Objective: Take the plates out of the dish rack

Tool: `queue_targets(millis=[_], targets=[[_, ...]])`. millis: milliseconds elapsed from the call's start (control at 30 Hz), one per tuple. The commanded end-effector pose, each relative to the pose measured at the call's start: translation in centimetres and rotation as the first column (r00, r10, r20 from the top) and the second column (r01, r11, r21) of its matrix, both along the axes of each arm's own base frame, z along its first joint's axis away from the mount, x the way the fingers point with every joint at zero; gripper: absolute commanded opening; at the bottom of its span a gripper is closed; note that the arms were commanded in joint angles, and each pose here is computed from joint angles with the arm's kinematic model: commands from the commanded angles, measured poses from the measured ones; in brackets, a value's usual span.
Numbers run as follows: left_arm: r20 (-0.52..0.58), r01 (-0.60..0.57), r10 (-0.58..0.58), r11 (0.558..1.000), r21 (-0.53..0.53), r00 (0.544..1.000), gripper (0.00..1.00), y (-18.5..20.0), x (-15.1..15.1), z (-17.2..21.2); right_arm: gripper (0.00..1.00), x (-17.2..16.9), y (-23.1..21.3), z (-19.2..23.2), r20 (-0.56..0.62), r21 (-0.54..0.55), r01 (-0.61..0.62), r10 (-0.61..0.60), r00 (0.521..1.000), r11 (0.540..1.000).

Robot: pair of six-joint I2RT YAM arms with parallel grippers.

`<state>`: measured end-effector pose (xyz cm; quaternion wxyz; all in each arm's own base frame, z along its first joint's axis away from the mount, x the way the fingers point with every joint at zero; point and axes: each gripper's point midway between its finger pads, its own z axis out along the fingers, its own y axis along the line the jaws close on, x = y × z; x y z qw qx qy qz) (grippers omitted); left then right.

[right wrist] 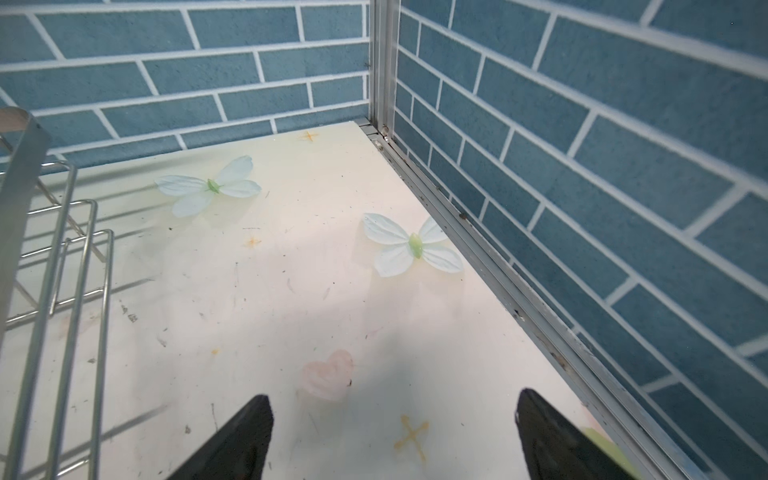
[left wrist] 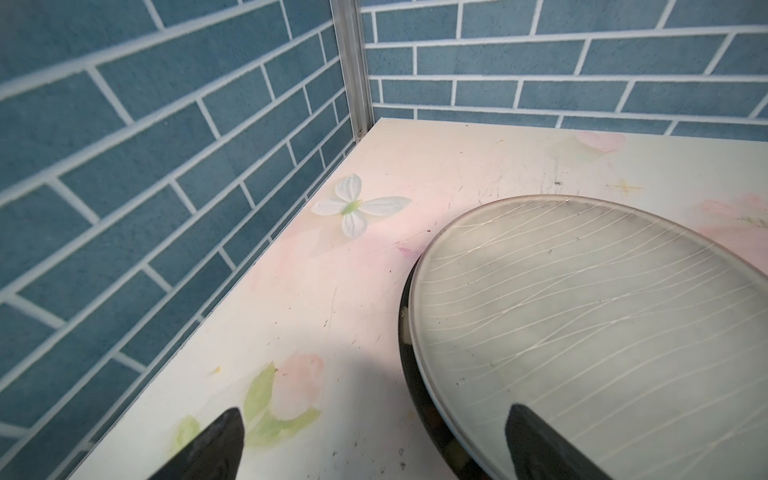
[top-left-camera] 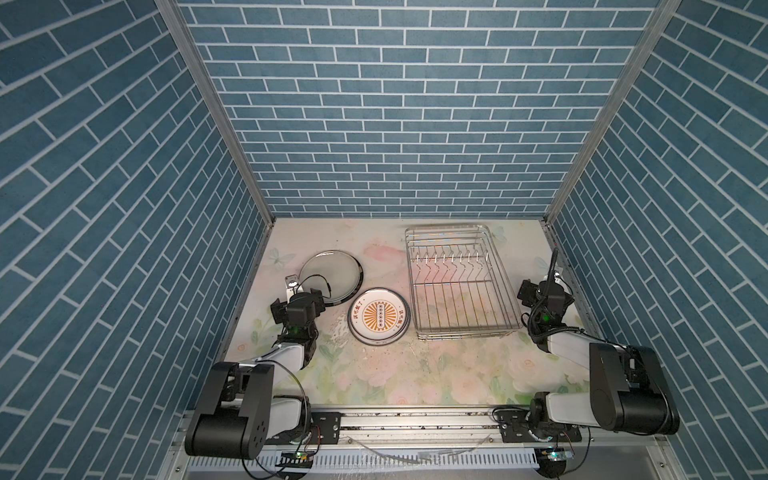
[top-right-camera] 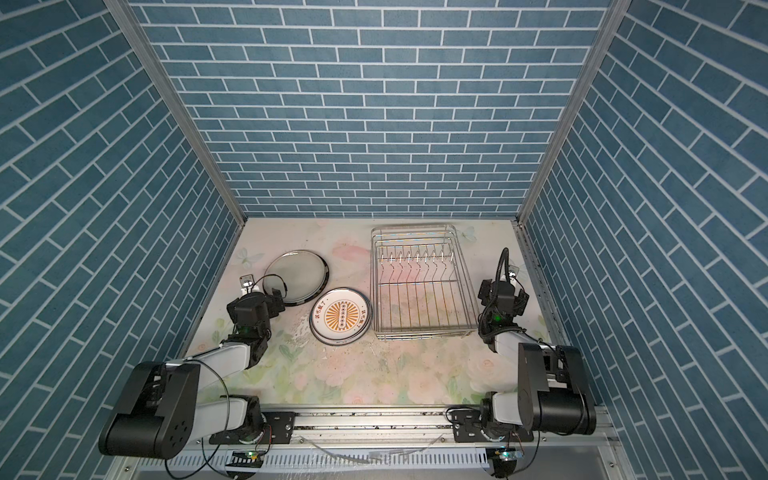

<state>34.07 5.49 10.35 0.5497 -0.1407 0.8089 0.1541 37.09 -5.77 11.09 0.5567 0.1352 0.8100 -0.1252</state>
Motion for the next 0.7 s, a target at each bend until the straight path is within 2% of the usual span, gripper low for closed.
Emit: queue_targets(millis=[0, 67, 167, 233, 300, 367, 400, 433, 667], targets=[[0.134, 0.021, -0.024, 0.999, 0.026, 0.991, 1.0, 0.2, 1.5, 2.6, 0.94, 1.2, 1.2, -0.4, 0.02, -0.054, -0.071, 0.072, 0.997, 0.996], [0.129, 0.038, -0.041, 0.999, 0.026, 0.991, 1.0, 0.1, 2.1, 1.6, 0.94, 1.3, 1.6, -0.7, 0.011, -0.042, -0.092, 0.093, 0.996, 0.995], [0.101, 0.131, -0.133, 0.991, 0.029, 0.986, 1.0, -1.4, 2.9, 1.0, 0.95, 1.1, 1.6, -0.6, 0.032, -0.053, -0.093, 0.095, 0.995, 0.994], [0.079, 0.231, -0.235, 0.972, 0.047, 0.969, 1.0, -3.0, 4.3, -0.1, 0.97, 1.2, 1.6, -0.6, 0.03, -0.052, -0.097, 0.099, 0.995, 0.994], [-0.008, 0.295, -0.295, 0.955, 0.03, 0.956, 1.0, -4.2, 4.9, -0.8, 0.99, 1.2, 1.9, -1.2, 0.023, -0.04, -0.114, 0.115, 0.993, 0.993], [0.002, 0.27, -0.27, 0.962, 0.028, 0.963, 1.0, -3.7, 5.1, -0.9, 0.99, 1.7, 1.9, -1.2, 0.047, -0.065, -0.108, 0.111, 0.993, 0.992], [0.005, 0.265, -0.266, 0.964, 0.022, 0.964, 1.0, -3.6, 5.1, -0.7, 0.99, 1.4, 1.7, -2.0, 0.008, -0.033, -0.101, 0.101, 0.995, 0.994], [0.025, 0.256, -0.257, 0.966, 0.036, 0.966, 1.0, -3.4, 5.1, -0.6, 0.99, 1.7, 1.5, -1.5, 0.039, -0.046, -0.1, 0.101, 0.994, 0.994], [0.02, 0.189, -0.19, 0.982, 0.029, 0.982, 1.0, -2.4, 4.7, -0.6, 0.99, 1.7, 1.3, -1.7, 0.022, -0.031, -0.1, 0.1, 0.995, 0.995]])
